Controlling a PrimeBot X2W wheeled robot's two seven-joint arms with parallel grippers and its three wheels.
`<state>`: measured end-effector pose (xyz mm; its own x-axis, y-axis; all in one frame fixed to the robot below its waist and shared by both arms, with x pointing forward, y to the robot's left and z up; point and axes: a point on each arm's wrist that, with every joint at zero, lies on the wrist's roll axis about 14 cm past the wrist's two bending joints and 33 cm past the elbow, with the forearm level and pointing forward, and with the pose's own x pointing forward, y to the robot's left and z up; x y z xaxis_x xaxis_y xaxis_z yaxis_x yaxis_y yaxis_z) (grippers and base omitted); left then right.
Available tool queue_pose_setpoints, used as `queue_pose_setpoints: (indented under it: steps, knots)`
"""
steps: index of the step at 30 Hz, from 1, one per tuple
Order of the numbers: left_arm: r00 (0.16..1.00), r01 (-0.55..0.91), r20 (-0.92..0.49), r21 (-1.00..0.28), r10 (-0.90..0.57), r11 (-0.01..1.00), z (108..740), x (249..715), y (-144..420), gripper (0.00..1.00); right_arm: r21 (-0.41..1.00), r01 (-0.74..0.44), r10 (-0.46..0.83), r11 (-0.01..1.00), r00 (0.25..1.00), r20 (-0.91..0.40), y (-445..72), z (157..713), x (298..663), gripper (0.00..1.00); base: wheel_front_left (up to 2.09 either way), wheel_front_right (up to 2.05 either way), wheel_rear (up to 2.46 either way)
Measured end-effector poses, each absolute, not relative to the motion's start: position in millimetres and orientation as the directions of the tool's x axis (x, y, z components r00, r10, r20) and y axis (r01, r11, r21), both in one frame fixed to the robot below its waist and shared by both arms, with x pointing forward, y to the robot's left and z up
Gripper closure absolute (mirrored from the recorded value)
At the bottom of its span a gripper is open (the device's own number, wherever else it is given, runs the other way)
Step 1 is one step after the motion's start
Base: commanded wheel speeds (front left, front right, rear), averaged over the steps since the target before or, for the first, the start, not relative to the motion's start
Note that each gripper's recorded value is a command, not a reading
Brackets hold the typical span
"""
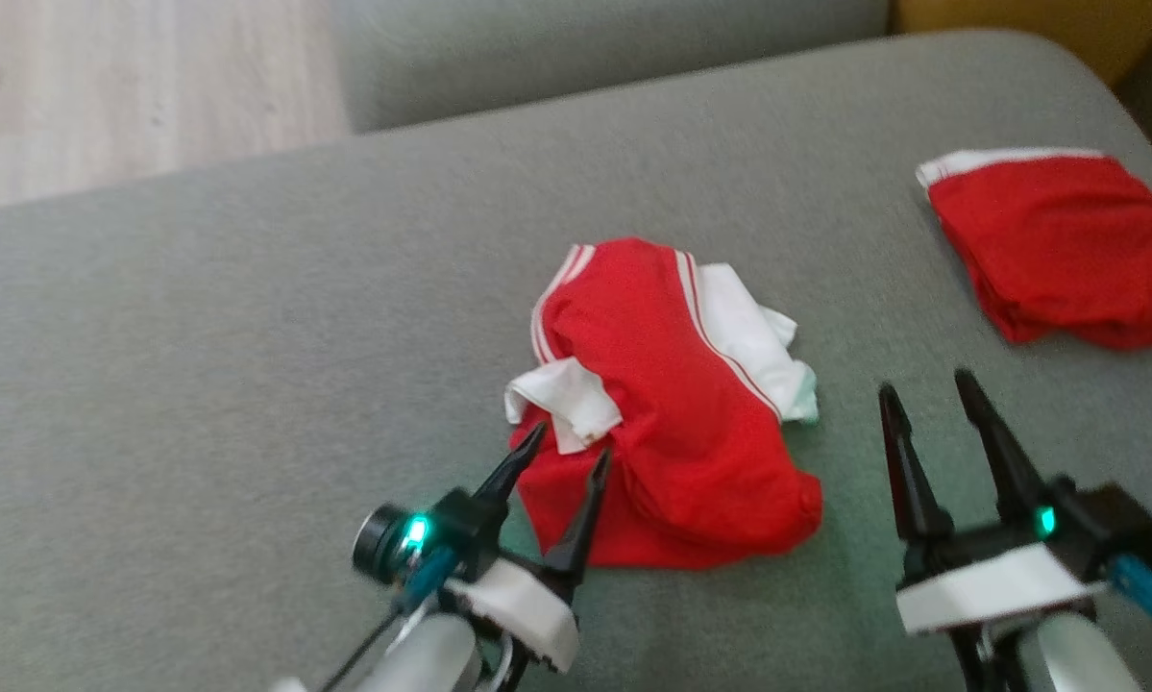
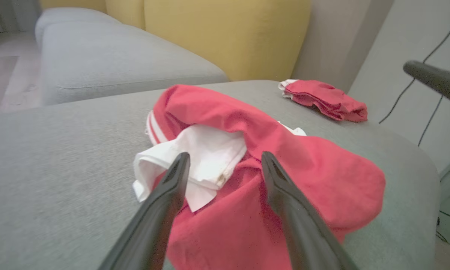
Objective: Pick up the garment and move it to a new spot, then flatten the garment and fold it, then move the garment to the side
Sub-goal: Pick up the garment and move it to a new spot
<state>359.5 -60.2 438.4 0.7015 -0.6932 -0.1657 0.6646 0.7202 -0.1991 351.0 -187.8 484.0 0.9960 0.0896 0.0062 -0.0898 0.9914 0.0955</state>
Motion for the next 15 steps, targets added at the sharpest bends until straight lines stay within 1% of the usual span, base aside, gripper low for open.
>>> queue_pose_setpoints:
  steps: [4, 8, 11, 15]
  knots:
    - [0.817, 0.535, -0.127, -0.2, -0.563, 0.821, 452, 357, -29, 0.0, 0.118, -0.082, 0.085, 0.99, 0.996, -0.017, -185, 476, 336, 0.0, 0.0, 0.0, 0.0]
    - [0.921, 0.376, -0.036, -0.188, -0.389, 0.907, 481, 357, 19, 0.0, 0.127, -0.101, 0.106, 0.987, 0.994, -0.03, -177, 470, 328, 0.0, 0.0, 0.0, 0.0]
    - [0.968, 0.249, 0.016, -0.173, -0.25, 0.953, 496, 352, 62, 0.0, 0.129, -0.123, 0.126, 0.984, 0.992, -0.017, -168, 474, 329, 0.0, 0.0, 0.0, 0.0]
    - [0.992, 0.123, 0.056, -0.171, -0.115, 0.978, 506, 334, 103, 0.0, 0.122, -0.149, 0.151, 0.981, 0.988, -0.009, -160, 476, 328, 0.0, 0.0, 0.0, 0.0]
